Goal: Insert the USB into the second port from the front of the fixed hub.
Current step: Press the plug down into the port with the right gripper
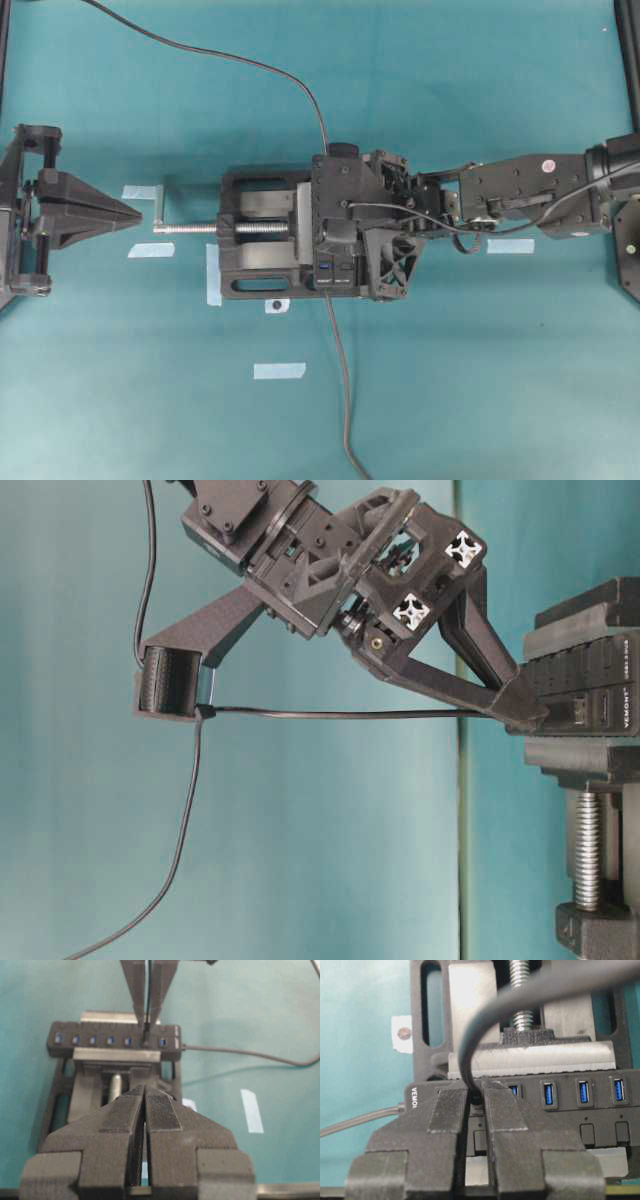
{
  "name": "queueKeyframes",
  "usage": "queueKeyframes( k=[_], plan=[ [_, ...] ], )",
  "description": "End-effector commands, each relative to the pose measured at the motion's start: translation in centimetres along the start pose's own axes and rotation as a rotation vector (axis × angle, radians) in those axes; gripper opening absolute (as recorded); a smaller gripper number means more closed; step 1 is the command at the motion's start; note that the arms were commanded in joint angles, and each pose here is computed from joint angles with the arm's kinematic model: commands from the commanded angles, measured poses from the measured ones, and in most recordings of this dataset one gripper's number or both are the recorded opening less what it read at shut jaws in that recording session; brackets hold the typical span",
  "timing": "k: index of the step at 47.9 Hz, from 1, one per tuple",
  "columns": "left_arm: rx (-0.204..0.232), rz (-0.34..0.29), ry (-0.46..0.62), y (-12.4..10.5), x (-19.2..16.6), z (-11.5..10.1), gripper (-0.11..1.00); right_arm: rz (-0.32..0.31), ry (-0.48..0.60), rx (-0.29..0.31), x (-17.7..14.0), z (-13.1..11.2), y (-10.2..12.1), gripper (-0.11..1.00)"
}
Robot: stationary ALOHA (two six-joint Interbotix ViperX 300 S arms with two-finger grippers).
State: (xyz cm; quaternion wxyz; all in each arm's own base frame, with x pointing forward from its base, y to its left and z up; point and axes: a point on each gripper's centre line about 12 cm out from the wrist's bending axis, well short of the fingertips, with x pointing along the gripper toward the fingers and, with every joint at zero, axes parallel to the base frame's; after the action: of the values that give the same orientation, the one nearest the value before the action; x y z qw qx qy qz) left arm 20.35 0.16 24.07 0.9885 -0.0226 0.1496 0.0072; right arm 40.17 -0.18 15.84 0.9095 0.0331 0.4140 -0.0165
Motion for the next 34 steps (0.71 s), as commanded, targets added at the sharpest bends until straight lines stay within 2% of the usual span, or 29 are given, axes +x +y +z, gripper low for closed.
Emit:
queueKeyframes(
  k=[1, 34],
  plan=[
    [0.000, 0.001, -0.018, 0.0, 0.0, 0.6, 0.00, 0.002, -0.012, 0.010, -0.3, 0.4, 0.1, 0.07],
    [0.000, 0.001, -0.017, 0.0, 0.0, 0.5, 0.00, 0.006, 0.068, -0.002, 1.0, -1.2, 0.6, 0.07]
  ],
)
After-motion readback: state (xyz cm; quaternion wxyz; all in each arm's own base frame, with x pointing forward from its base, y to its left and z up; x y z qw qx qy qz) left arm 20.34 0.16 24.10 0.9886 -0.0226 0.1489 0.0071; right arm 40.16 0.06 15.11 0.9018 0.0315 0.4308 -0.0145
